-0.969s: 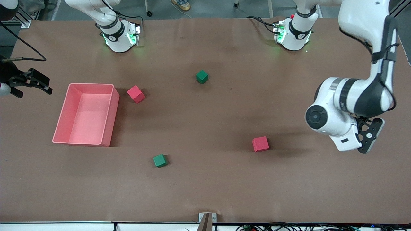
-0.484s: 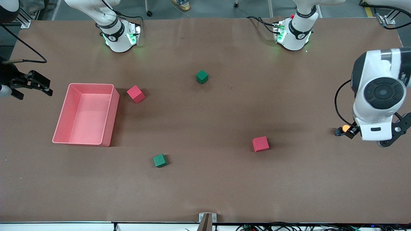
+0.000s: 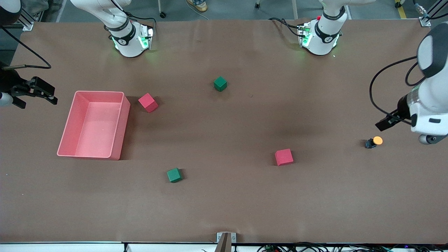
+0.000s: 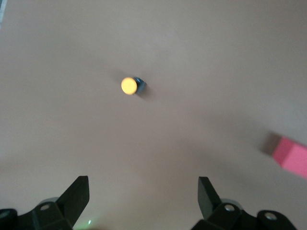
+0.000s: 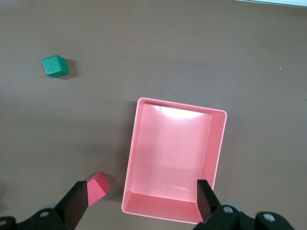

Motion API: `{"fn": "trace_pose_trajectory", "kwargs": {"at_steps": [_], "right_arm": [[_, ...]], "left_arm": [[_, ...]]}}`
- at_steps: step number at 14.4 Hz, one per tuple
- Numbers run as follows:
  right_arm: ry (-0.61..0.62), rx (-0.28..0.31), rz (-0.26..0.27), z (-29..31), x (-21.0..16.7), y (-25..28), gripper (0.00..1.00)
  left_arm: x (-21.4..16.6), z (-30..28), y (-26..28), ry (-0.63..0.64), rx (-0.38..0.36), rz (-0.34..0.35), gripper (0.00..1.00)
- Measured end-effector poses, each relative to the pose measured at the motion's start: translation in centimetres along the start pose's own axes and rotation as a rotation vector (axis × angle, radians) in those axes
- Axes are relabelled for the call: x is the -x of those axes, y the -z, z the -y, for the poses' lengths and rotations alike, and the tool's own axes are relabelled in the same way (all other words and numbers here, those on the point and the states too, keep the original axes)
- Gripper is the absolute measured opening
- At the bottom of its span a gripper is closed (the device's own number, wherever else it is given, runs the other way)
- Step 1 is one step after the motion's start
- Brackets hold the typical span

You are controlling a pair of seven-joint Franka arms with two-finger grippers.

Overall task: Place and upright button with both arms
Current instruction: 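Raise the open left gripper up and away from the button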

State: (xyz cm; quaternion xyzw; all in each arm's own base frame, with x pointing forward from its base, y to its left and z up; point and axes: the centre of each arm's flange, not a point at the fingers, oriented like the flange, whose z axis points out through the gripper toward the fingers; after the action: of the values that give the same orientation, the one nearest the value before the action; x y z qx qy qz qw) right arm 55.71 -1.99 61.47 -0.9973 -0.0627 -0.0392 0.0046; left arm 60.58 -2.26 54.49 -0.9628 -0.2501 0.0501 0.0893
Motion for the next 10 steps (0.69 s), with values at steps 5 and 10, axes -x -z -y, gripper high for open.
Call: {"fn": "trace_pose_trajectory", "kwargs": {"at_steps": [5,10], "right_arm": [[0.000,0.000,0.001,0.0,0.0,-0.1,1.00],[-0.001,0.000,0.005,0.0,0.0,-0.1,1.00]], "left_arm": [[0.6,1.9,1.7,-0.153,0.068,0.062,1.00],[-0.2,3.3,1.8,-0.270,0.106,0.064,1.00]]}}
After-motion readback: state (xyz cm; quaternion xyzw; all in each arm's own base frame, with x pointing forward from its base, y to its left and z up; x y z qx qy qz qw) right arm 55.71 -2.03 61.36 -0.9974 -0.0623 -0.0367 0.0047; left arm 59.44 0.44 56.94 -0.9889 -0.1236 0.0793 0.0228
